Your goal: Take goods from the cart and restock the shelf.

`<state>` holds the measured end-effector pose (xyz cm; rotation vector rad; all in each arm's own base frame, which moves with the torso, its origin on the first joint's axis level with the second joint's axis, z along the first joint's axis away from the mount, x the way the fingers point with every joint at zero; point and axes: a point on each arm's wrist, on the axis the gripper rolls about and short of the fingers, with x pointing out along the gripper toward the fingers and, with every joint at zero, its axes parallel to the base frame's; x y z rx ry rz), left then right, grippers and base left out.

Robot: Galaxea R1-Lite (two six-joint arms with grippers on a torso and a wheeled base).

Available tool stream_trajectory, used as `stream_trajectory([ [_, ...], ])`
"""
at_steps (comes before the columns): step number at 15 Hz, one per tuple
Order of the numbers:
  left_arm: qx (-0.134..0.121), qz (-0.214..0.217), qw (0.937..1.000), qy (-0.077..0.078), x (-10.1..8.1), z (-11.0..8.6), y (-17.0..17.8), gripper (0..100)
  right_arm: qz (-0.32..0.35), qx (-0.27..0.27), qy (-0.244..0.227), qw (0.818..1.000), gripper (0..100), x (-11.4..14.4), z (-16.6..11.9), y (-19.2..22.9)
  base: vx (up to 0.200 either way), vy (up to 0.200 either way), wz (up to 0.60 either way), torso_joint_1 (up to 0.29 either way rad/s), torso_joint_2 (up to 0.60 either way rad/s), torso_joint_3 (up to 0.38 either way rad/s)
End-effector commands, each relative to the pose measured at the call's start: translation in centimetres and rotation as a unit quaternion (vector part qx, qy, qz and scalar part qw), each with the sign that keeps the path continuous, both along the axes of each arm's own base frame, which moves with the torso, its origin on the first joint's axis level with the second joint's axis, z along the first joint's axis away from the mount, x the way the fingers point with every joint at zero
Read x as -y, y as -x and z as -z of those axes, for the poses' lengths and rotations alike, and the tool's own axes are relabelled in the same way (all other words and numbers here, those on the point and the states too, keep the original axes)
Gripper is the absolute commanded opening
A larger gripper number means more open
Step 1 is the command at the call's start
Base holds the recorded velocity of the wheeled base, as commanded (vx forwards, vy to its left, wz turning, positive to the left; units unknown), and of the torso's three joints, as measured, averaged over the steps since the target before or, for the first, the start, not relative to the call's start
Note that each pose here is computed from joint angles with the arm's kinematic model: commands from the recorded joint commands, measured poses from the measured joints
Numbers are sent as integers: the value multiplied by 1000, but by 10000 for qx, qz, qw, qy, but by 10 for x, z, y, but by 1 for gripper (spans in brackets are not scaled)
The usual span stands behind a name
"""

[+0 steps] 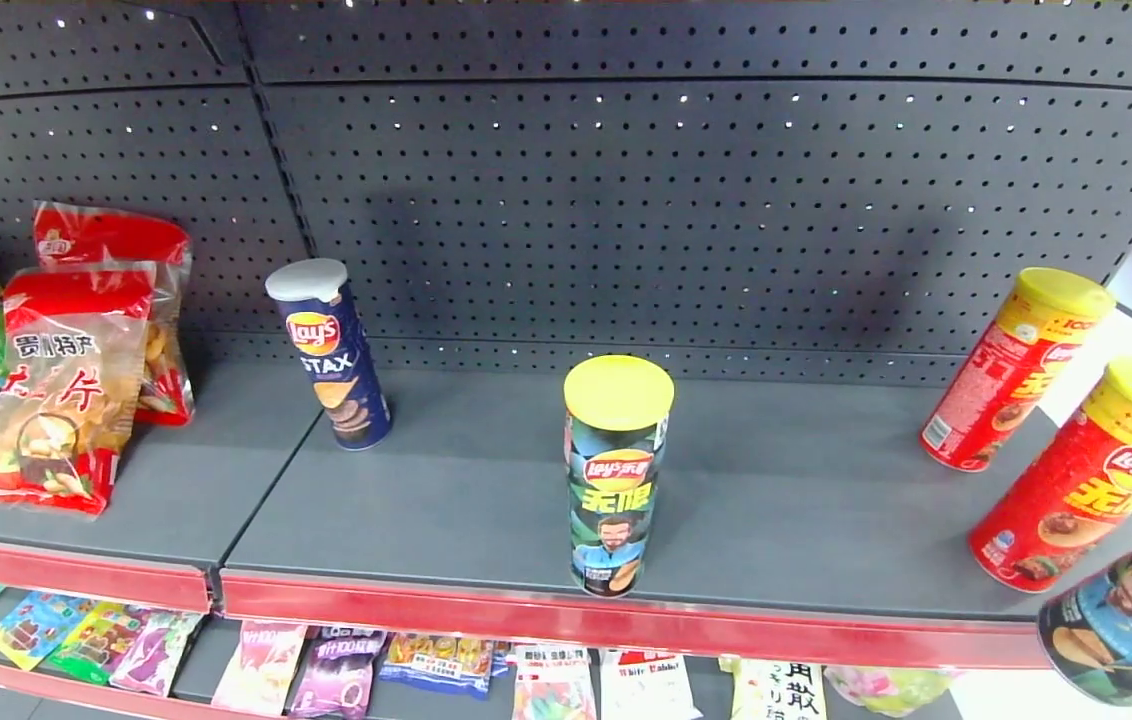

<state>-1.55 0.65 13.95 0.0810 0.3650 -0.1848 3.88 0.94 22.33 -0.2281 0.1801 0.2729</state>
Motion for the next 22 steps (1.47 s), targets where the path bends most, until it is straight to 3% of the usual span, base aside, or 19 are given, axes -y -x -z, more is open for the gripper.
stream_trajectory([
  [1,144,6,9999,39,-2,12,7,100,-317,-138,-35,9994,0,-10,-12,-39,0,0,0,0,0,0],
  [3,390,57,9991,127,-4,25,16,100,-853,-204,-151,9960,0,-23,-26,-84,0,0,0,0,0,0],
  [4,529,65,9984,168,-5,32,20,100,-853,-204,-151,9960,0,-23,-26,-84,0,0,0,0,0,0],
  [5,596,65,9980,187,-6,34,21,100,-1317,-396,-184,9903,0,-43,-28,-122,0,0,0,0,0,0],
  [6,624,63,9978,202,-6,34,22,100,-1594,-578,-285,9851,0,-53,-25,-133,0,0,0,0,0,0],
  [11,589,112,9980,215,-6,36,21,100,-1998,-530,-326,9779,0,-93,-16,-190,0,0,0,0,0,0],
  [22,435,96,9989,168,-5,45,19,100,-2466,-672,-337,9662,0,-134,6,-252,0,0,0,0,0,0],
])
